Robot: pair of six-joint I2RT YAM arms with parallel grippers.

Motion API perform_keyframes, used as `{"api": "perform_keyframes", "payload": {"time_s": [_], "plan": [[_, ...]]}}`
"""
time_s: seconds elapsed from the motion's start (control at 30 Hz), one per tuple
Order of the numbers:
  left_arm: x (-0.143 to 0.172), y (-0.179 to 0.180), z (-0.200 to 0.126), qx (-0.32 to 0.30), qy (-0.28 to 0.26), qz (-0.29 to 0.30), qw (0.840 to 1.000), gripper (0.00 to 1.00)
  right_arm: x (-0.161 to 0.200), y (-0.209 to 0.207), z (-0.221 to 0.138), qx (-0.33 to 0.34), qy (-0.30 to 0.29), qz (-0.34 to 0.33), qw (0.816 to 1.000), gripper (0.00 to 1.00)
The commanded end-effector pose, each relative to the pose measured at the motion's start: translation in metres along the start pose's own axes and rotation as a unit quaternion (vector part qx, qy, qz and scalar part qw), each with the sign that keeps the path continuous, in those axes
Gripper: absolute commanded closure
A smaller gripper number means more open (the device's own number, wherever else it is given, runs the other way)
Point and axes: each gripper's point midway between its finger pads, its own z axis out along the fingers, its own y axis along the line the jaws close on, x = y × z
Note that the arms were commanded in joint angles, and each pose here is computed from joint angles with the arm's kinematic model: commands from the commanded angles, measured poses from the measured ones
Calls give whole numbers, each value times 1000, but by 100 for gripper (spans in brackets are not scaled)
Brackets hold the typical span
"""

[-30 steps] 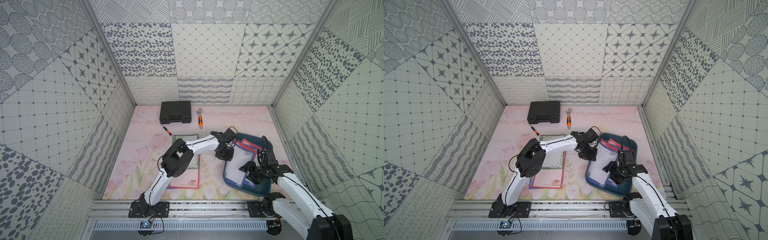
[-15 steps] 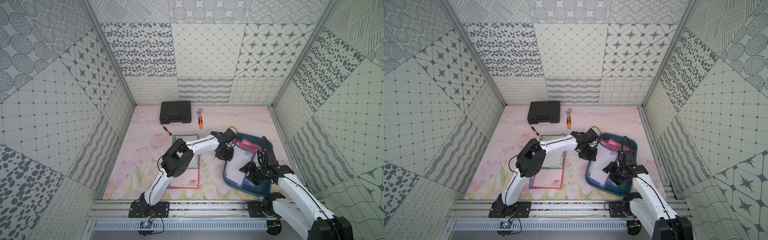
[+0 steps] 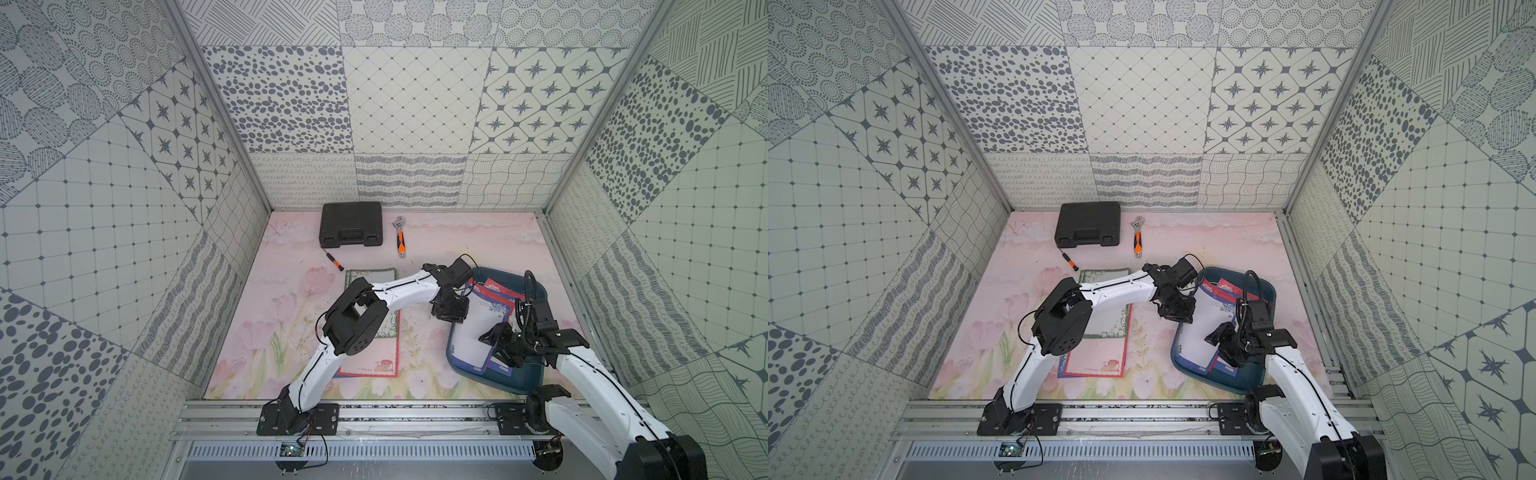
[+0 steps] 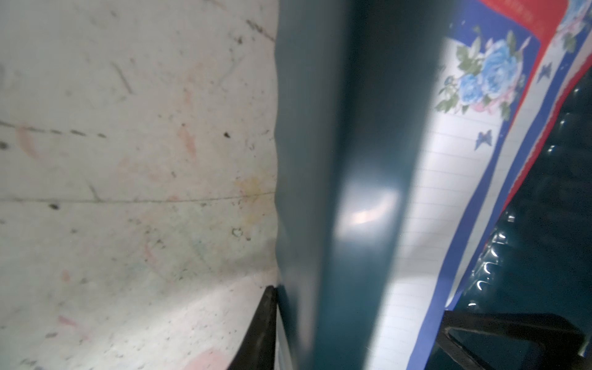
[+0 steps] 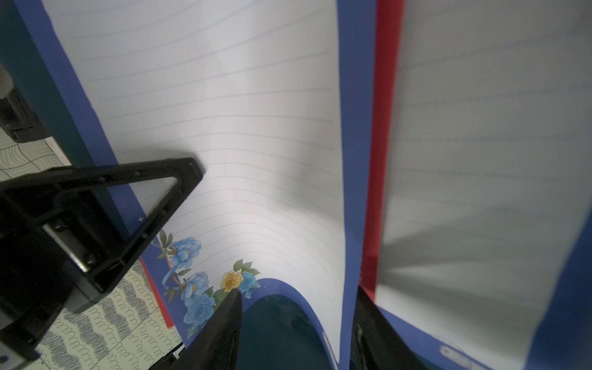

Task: Take out the stationery paper from the storage box
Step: Pick up the stationery paper from the storage box.

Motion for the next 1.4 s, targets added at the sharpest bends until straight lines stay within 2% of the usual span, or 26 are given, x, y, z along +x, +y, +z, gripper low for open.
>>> {"api": "perform_keyframes", "payload": {"time_s": [0.0, 0.27, 0.53, 0.9, 1.37], "plan": [[3, -6, 3, 10, 9, 2, 1000, 82, -7, 17, -8, -26, -16, -6, 1000, 46], [2, -7, 3, 11, 7, 2, 1000, 82, -13, 17, -5, -27, -28, -6, 999, 46], [-1, -11, -2, 15, 3, 3, 1000, 82, -19, 11, 8, -25, -31, 2, 999, 54], [-5, -16, -14, 15, -9, 8, 1000, 74, -24, 9, 8, -6, -36, -19, 999, 74], [-13, -35, -45, 26, -37, 34, 998, 68, -25, 8, -21, 31, -63, -57, 996, 100]]}}
